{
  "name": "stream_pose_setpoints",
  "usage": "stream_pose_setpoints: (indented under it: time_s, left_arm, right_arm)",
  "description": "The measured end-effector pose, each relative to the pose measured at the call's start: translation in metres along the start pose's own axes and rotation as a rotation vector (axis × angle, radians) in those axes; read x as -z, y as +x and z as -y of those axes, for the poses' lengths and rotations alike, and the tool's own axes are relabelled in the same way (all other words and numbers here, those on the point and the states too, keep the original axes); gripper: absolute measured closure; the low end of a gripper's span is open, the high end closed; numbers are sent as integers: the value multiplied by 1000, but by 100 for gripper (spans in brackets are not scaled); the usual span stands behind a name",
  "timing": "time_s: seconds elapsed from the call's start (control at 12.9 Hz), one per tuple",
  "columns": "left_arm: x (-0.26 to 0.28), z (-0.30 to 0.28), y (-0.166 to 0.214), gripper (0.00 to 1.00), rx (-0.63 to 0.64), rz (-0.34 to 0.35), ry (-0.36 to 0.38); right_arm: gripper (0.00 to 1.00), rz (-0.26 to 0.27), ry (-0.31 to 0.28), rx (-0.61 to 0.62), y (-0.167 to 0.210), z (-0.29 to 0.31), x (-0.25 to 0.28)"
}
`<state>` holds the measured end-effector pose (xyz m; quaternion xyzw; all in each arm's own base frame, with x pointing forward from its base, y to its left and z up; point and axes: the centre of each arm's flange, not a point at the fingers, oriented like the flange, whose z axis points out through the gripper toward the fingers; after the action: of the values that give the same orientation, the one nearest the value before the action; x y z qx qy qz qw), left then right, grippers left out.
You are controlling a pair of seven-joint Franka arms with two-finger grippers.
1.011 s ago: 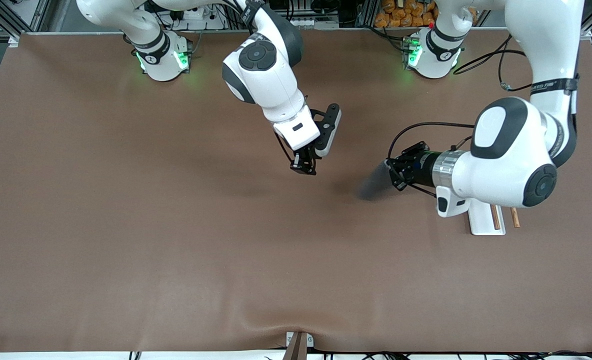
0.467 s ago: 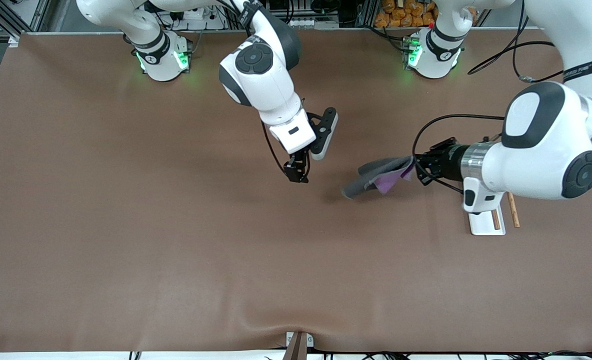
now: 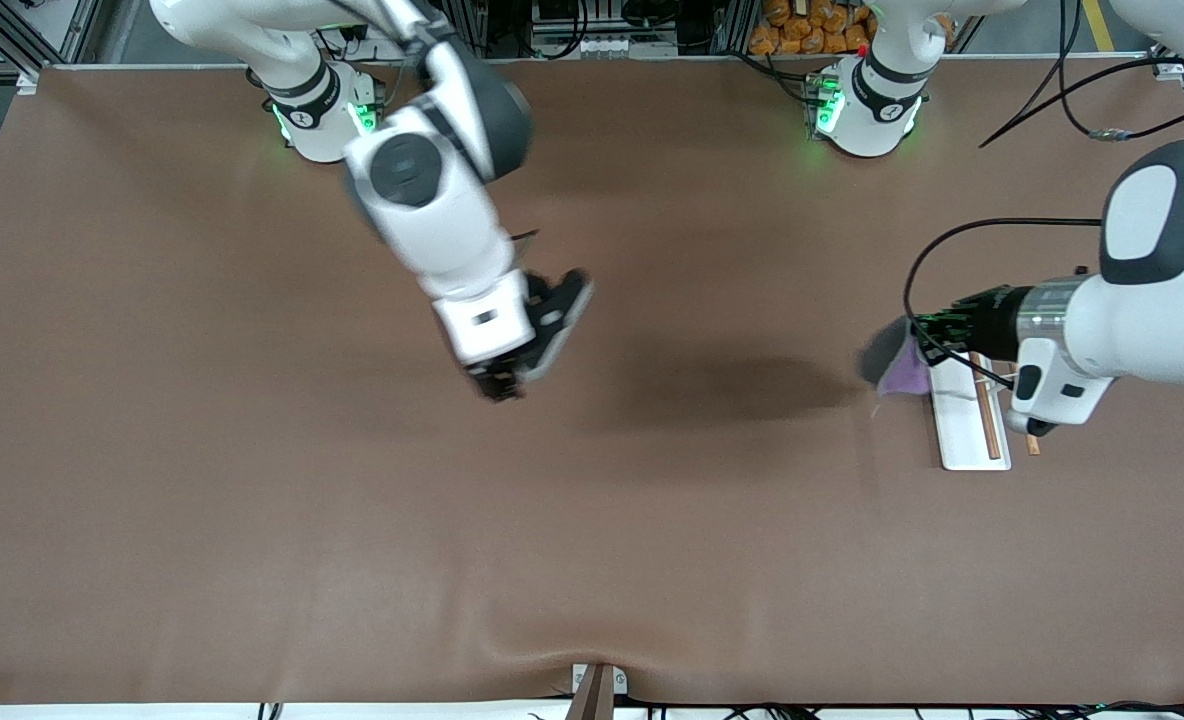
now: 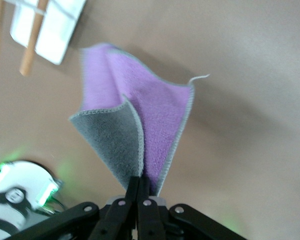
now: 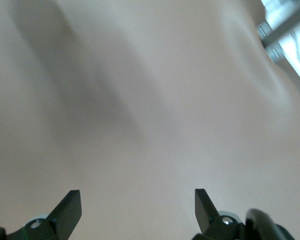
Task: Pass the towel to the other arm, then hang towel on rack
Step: 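Carry the towel with the left gripper over the wooden dowels while the right gripper retracts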
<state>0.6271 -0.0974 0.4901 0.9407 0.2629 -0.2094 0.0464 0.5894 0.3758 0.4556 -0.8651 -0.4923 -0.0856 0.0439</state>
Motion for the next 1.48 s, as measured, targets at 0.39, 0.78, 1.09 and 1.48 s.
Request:
stream_pose_setpoints:
  time_s: [0.39,0.78,1.09,1.48]
  left_arm:
    - [9,42,31,98,-144,-20,11]
    - [3,86,68,98,-220,-15,41]
    - [-2,122,96,98,-302,-10,79]
    - [0,166,124,98,-388,-32,89]
  right_arm:
    - [0,148,65,-321,-151,-149,76]
    - [0,234,38,-756,-267,-195,157]
    - [0,277,-36,-988,-288,-171,213]
    - [0,241,-57,-1068,-323,-173,248]
